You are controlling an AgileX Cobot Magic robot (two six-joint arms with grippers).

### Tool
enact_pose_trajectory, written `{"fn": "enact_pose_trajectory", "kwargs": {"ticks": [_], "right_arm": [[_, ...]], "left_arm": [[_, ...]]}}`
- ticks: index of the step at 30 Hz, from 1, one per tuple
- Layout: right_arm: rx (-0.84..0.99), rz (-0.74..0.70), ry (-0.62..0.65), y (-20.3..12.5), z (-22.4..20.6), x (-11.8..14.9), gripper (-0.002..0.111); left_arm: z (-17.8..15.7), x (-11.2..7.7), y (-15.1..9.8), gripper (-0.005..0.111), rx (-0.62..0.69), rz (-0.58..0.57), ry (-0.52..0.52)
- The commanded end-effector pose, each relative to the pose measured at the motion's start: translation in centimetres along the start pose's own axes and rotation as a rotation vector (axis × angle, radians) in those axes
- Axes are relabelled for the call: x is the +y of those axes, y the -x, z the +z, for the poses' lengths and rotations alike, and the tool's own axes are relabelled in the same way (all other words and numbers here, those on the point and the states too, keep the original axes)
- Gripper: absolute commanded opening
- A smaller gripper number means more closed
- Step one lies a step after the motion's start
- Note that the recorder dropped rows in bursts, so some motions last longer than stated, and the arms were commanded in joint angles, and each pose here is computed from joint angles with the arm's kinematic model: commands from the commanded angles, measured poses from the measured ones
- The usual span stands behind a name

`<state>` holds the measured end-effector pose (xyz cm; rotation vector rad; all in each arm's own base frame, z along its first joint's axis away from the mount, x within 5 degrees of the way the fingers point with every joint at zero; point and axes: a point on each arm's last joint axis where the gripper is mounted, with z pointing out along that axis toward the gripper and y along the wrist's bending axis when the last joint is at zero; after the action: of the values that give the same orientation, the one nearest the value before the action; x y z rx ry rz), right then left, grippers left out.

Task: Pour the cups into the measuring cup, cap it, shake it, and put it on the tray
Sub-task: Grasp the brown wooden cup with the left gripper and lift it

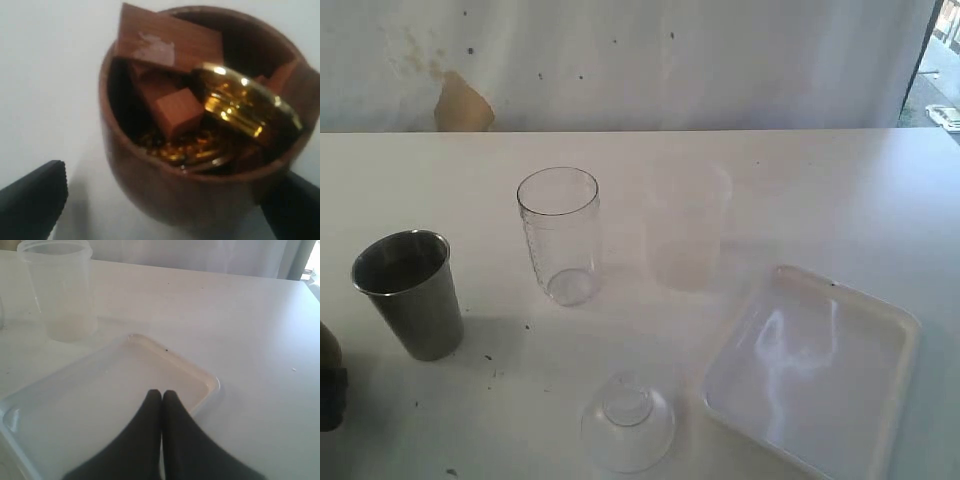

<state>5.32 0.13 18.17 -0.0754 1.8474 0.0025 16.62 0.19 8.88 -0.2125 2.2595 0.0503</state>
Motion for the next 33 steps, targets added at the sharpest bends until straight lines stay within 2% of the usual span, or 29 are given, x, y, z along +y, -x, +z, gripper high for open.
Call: {"fn": "enact_pose_trajectory", "kwargs": {"ticks": [1,11,20,33], "right_arm": [[-0.015,-0.008,-0.002,0.0,0.0,0.0,0.0],[-0.015,-0.02,-0.002,0.0,0.0,0.0,0.0],[-0.015,-0.02,-0.002,0.0,0.0,0.0,0.0],[-0.015,-0.02,-0.002,0.0,0.0,0.0,0.0]], "left_arm": [[0.8,-0.2,0.2,0.098,-0.005,0.004,-0.002],[1.8,-0.6,1.7,0.098,-0.09,0.0,-0.006],[3.1,-0.5,0.7,0.098,-0.04,0.012,0.01],[3.9,-0.8,0.9,0.098,-0.002,0.028,0.008]]}}
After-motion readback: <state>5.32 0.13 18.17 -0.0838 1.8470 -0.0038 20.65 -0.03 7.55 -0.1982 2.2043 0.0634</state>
